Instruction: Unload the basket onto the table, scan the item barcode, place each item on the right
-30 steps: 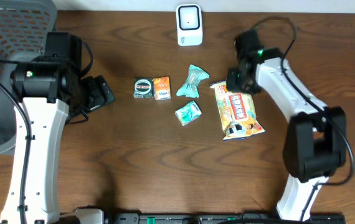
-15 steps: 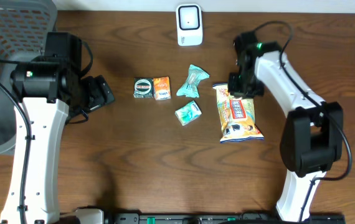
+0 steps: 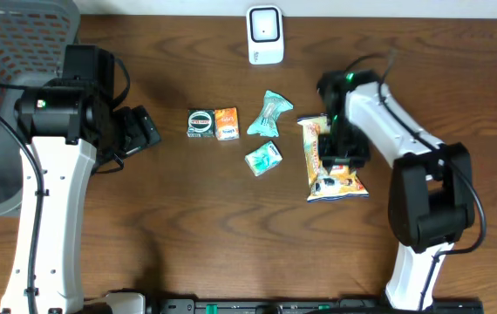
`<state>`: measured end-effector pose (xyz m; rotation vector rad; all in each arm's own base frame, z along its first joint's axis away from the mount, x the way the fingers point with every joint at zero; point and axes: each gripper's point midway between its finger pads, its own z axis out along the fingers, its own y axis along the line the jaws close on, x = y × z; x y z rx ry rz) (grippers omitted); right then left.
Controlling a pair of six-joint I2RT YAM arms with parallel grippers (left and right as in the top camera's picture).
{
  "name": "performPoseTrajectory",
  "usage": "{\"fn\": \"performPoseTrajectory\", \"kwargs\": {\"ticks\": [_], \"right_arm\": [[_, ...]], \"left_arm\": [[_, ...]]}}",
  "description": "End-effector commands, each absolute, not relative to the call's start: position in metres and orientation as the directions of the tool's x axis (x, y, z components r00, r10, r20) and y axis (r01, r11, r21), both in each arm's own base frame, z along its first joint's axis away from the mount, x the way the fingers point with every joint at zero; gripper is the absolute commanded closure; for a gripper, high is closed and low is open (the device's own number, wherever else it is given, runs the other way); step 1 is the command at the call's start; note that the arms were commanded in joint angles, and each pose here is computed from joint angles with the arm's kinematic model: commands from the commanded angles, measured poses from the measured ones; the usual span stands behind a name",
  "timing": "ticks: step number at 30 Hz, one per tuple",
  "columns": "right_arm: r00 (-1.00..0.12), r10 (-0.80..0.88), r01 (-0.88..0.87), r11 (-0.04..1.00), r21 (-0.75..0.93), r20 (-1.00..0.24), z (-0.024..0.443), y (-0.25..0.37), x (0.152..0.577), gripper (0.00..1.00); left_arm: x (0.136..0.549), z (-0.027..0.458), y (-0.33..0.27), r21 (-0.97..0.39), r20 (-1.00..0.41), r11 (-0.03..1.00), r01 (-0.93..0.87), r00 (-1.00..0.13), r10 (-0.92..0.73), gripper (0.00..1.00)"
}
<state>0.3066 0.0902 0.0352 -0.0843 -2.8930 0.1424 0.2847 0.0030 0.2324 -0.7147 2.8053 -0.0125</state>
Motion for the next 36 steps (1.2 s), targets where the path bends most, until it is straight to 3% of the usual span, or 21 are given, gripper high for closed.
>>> {"fn": "performPoseTrajectory", "kwargs": {"ticks": [1,6,12,14,17,18,24,36], "right_arm": [[-0.969,0.072,0.042,0.991,-0.127,0.238,0.013,0.087,0.295,0.66],[-0.976,0.111,0.089,0.989,-0.117,0.189,0.018,0.089,0.310,0.71],[-0.993,0.096,0.092,0.994,-0.064,0.075,0.075,0.085,0.359,0.69],[-0.997,0.073,0.072,0.997,-0.041,0.014,0.096,0.080,0.378,0.59],[-0.994,0.086,0.088,0.996,-0.019,-0.064,0.118,0.069,0.401,0.21],[-0.992,0.101,0.102,0.995,-0.014,-0.080,0.122,0.063,0.405,0.12],[-0.986,0.157,0.158,0.987,-0.022,-0.056,0.110,0.032,0.404,0.01],[-0.986,0.161,0.163,0.986,-0.026,-0.043,0.077,0.018,0.401,0.01]], "left_arm": [[0.284,0.231,0.004,-0.060,-0.227,0.875,-0.480,-0.847,-0.480,0.02],[0.284,0.231,0.004,-0.060,-0.227,0.875,-0.481,-0.847,-0.481,0.02],[0.284,0.231,0.004,-0.060,-0.227,0.875,-0.481,-0.847,-0.481,0.02],[0.284,0.231,0.004,-0.060,-0.227,0.875,-0.481,-0.847,-0.481,0.02],[0.284,0.231,0.004,-0.060,-0.227,0.875,-0.481,-0.847,-0.481,0.02],[0.284,0.231,0.004,-0.060,-0.227,0.875,-0.481,-0.847,-0.481,0.02],[0.284,0.231,0.004,-0.060,-0.227,0.875,-0.480,-0.847,-0.480,0.02],[0.284,0.231,0.004,-0.060,-0.227,0.875,-0.481,-0.847,-0.481,0.02]]}}
